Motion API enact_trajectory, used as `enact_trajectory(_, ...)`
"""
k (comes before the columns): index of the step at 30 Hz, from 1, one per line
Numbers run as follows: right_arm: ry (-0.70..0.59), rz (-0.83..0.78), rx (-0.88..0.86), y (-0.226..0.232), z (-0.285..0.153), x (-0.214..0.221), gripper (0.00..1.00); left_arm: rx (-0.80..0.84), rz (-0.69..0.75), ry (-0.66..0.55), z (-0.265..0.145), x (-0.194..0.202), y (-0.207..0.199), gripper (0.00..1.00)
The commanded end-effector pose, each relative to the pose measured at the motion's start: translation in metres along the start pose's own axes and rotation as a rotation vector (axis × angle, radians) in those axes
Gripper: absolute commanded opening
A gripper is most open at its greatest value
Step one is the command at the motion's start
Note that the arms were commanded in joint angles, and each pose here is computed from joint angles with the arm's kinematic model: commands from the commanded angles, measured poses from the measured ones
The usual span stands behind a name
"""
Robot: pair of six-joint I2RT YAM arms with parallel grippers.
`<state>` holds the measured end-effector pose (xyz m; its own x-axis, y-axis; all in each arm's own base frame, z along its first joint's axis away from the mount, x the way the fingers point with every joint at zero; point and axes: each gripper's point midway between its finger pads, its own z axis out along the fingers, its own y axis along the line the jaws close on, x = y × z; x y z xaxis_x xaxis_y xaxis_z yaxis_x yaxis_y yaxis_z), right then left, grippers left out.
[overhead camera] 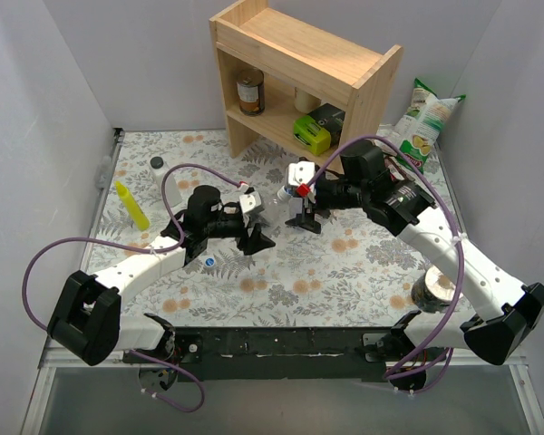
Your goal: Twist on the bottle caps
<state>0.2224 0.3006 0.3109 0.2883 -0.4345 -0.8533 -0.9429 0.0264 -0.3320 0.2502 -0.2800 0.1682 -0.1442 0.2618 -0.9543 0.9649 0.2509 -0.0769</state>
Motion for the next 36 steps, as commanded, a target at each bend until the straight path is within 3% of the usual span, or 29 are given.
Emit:
enact_trajectory(1, 0.071, 0.116, -0.089, 0.036, -0.008, 0.023, 0.9, -0.117, 0.006, -0.087, -0.01, -0.026, 0.028, 0.0)
enact_trajectory(6, 0.076, 0.114, -0.102, 0.042, -0.017, 0.02, 0.88, -0.138, -0.015, -0.077, -0.012, -0.021, 0.031, 0.0)
enact_trajectory(11, 0.14, 0.123, -0.145, 0.049, -0.031, 0.019, 0.77, -0.113, 0.016, -0.051, -0.012, -0.012, 0.027, 0.0)
enact_trajectory(17, 0.024, 0.026, 0.118, -0.021, -0.026, -0.021, 0.92, -0.011, 0.126, -0.001, -0.007, -0.008, 0.011, 0.0)
enact_trajectory(26, -0.056, 0.04, 0.021, -0.019, 0.003, -0.028, 0.93, 0.039, 0.142, 0.016, -0.004, -0.014, -0.001, 0.0)
enact_trajectory(36, -0.041, 0.062, -0.052, 0.009, -0.004, -0.015, 0.93, -0.025, 0.067, -0.029, -0.001, -0.027, 0.011, 0.0)
